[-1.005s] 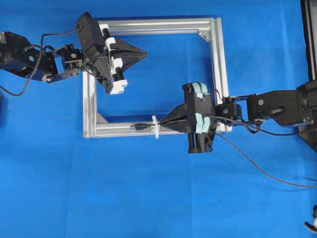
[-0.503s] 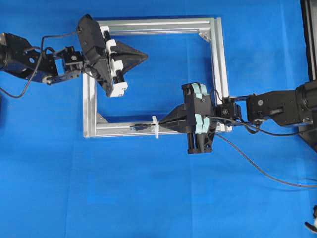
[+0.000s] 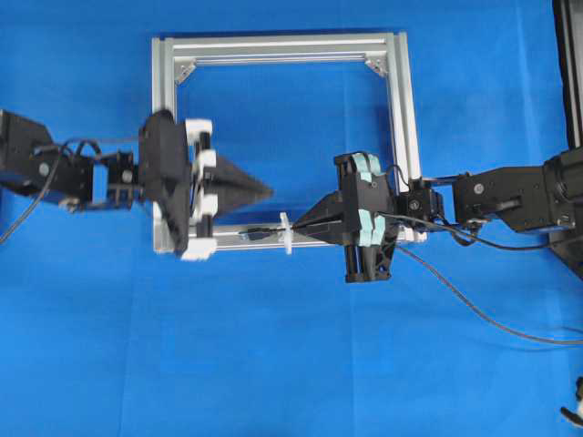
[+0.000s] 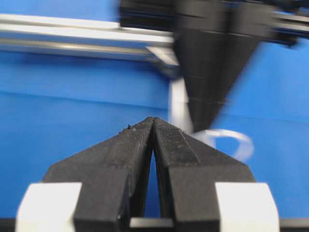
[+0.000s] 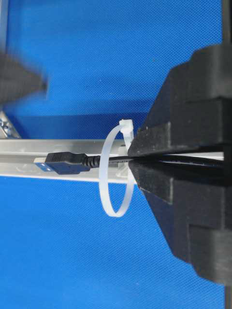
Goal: Insert the wire through the string loop located in the center.
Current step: 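Push the plug leftward through the loop with the right gripper, then move the open left gripper to the plug emerging from the loop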
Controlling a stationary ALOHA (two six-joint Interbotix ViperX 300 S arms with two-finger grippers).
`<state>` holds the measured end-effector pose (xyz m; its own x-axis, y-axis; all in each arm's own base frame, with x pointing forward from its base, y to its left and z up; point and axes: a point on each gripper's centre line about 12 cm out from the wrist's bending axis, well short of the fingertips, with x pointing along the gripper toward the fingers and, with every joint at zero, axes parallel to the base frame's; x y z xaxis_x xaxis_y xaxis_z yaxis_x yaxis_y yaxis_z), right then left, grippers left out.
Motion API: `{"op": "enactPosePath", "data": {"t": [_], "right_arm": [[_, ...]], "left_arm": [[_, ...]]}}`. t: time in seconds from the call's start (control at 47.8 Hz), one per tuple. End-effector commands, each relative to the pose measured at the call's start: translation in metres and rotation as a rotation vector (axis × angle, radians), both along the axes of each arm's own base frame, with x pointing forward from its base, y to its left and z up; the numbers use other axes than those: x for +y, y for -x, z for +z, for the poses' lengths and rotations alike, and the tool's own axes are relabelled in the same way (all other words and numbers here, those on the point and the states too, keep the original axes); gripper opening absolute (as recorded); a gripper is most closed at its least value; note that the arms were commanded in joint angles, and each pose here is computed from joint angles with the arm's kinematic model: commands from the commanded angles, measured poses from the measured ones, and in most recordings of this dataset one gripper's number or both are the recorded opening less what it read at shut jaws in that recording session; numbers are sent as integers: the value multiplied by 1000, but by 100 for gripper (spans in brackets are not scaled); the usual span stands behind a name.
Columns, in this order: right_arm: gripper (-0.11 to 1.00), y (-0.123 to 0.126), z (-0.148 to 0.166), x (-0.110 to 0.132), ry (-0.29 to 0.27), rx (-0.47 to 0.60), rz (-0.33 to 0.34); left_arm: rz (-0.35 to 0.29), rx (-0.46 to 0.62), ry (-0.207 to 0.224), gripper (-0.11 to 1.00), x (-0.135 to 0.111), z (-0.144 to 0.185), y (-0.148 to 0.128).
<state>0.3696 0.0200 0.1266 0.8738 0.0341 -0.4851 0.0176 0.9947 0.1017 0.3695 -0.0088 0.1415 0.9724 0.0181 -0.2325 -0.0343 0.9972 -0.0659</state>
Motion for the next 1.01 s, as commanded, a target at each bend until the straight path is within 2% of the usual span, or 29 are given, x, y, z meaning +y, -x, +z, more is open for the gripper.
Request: {"op": "enactPosePath", "data": {"t": [0.0, 0.188, 0.482, 0.984], "right_arm": [[-2, -5, 9, 1, -1, -35, 2], [-2, -5, 10, 1, 2, -37, 6], [-2, -5, 9, 1, 2, -39, 5], [-2, -5, 10, 2, 2, -42, 7]], "left_arm": [[-47, -41, 2, 0, -17, 14, -1], [-95, -47, 3, 0, -35, 15, 0], [-83, -51, 2, 0, -31, 17, -2], [-57, 8, -1, 0, -20, 13, -9]]}}
